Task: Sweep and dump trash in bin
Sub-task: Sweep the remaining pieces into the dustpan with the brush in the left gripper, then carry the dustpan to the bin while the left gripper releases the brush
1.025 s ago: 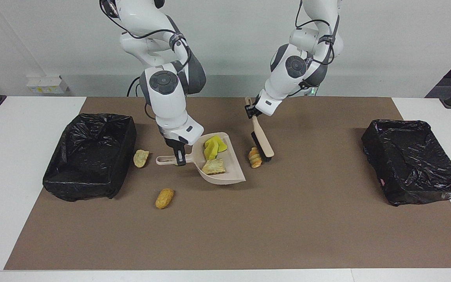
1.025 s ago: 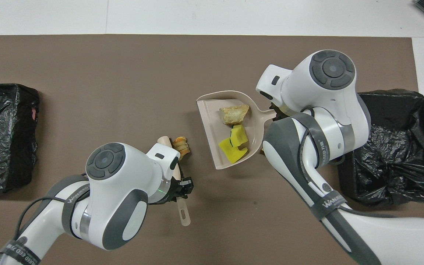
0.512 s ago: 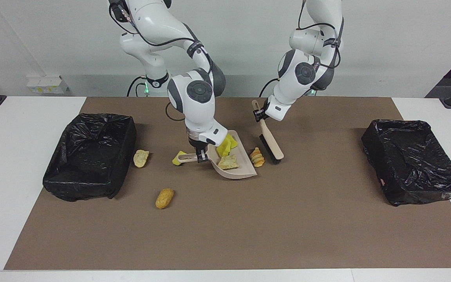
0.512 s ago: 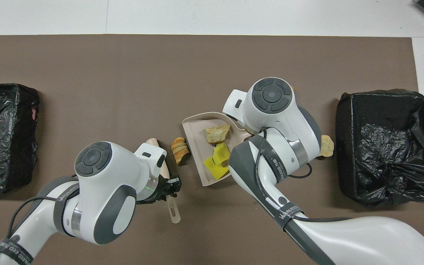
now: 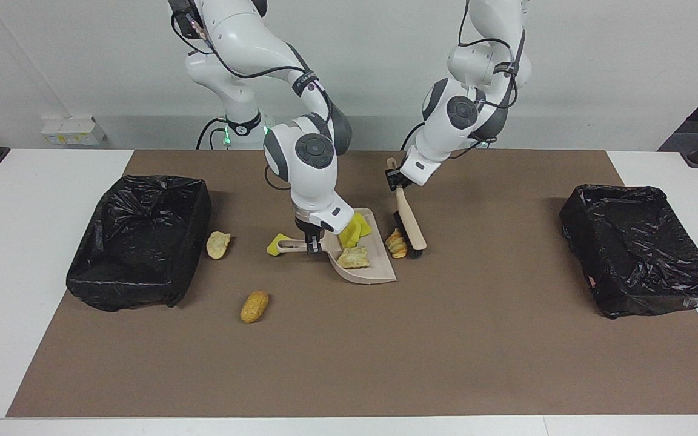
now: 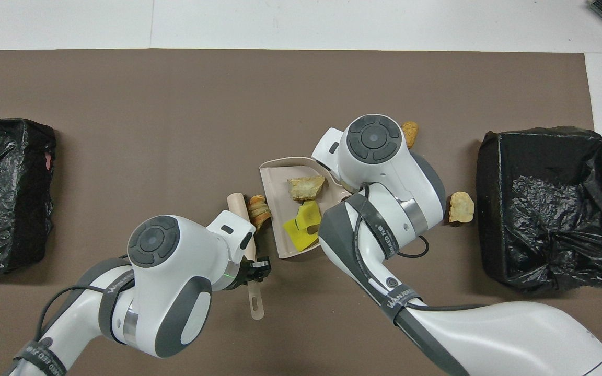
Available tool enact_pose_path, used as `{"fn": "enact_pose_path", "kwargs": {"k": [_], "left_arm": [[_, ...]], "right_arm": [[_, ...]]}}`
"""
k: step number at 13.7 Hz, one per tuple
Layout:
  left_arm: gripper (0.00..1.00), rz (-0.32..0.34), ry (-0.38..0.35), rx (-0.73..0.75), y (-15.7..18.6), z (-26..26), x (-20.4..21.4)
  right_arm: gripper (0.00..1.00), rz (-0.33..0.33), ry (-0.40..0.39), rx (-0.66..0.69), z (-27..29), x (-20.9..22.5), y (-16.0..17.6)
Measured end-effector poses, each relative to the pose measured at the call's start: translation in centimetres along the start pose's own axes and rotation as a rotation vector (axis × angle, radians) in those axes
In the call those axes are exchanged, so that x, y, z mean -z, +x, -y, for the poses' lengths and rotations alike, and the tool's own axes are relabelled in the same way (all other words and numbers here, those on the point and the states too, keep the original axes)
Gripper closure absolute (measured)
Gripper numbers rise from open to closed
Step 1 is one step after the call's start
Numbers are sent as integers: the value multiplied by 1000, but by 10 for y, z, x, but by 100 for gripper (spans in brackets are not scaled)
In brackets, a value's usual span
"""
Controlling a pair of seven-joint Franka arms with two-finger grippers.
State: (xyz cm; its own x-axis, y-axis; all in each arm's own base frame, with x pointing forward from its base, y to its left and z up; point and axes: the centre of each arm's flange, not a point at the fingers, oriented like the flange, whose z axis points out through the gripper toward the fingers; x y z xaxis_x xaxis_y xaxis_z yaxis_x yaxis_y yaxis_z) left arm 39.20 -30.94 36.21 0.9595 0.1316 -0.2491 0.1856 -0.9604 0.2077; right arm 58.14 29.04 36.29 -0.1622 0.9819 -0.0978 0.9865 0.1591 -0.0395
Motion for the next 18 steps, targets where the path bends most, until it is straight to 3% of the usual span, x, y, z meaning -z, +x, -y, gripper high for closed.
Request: {"fn": "enact_pose_path", "kwargs": {"k": [5, 10, 15, 18], "left_arm": [[74, -29, -56, -47, -21, -32, -5], [74, 36, -28, -4, -10, -15, 2], [74, 40, 27, -21, 5, -3, 74], [74, 84, 126, -41, -21, 22, 111]], "right_arm": [[67, 2, -6, -22, 4, -1, 14], [67, -23, -48, -24, -3, -3, 17], [67, -143, -77, -77, -15, -2, 11], [67, -163, -94, -102, -22, 6, -8]]}}
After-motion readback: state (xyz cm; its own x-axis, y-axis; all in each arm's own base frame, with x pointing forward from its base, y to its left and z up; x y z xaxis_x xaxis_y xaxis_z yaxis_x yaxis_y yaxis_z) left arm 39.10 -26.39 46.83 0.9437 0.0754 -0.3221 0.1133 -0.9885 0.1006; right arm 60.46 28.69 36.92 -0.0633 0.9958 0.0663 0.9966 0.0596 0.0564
